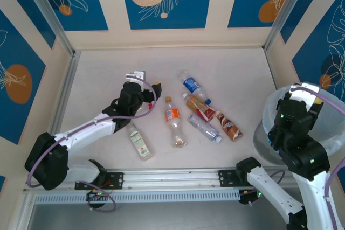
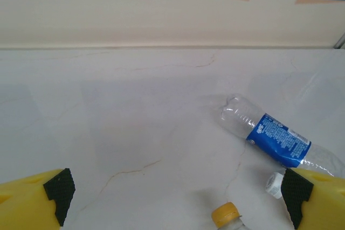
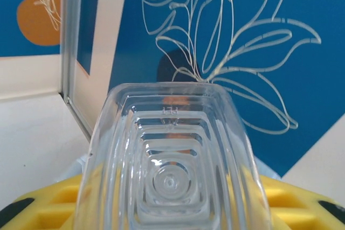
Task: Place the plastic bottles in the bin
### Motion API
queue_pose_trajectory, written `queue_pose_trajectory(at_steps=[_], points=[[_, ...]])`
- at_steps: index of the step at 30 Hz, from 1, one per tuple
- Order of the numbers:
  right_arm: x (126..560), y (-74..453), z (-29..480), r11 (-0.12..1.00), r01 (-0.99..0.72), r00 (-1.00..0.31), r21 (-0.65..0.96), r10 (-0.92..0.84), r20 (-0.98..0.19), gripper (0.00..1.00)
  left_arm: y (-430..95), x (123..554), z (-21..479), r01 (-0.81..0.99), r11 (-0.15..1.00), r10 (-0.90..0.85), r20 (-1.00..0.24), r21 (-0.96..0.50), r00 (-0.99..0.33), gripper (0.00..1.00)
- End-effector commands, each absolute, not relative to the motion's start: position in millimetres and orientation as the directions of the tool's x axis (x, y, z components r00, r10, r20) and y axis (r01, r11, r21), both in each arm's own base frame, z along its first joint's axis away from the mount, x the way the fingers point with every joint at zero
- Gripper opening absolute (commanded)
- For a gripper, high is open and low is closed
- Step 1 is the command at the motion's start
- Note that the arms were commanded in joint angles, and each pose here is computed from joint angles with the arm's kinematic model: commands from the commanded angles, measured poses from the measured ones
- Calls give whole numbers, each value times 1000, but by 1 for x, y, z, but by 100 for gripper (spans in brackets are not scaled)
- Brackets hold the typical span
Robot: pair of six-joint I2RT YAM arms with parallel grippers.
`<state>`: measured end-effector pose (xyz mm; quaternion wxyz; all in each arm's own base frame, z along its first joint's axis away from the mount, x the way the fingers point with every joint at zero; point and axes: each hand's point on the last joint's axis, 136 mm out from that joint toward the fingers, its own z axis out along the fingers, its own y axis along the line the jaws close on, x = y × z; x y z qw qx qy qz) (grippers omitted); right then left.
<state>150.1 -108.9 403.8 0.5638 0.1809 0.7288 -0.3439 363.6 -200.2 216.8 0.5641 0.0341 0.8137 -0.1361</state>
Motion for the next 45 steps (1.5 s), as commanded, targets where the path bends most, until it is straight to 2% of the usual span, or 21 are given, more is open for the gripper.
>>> queue_pose_trajectory(at_steps=[1,11,15,20,26,34,41,45], points=[[141,-117,387,666,725,-228,-176,-10,-974,29,-188,366,224,162,957,-171,-922,-239,-347,99],[178,-114,331,682,719,-318,-139,144,-937,32,-191,370,224,179,946,-192,-910,-272,-368,99],[183,-126,309,661,740,-364,-121,242,-899,37,-191,372,225,170,947,-193,-904,-273,-381,99],[186,-138,293,639,766,-360,-64,344,-867,39,-184,373,221,126,952,-212,-897,-280,-389,99],[180,-152,280,570,817,-381,-85,424,-822,51,-178,374,215,93,954,-225,-886,-286,-406,99],[181,-146,266,585,810,-391,-50,473,-790,71,-164,377,206,30,955,-256,-868,-297,-424,99],[184,-141,284,614,789,-351,-10,437,-828,91,-144,378,194,-60,941,-322,-830,-333,-455,99],[182,-140,293,619,785,-335,-7,415,-846,96,-138,377,191,-89,933,-350,-817,-349,-459,99]])
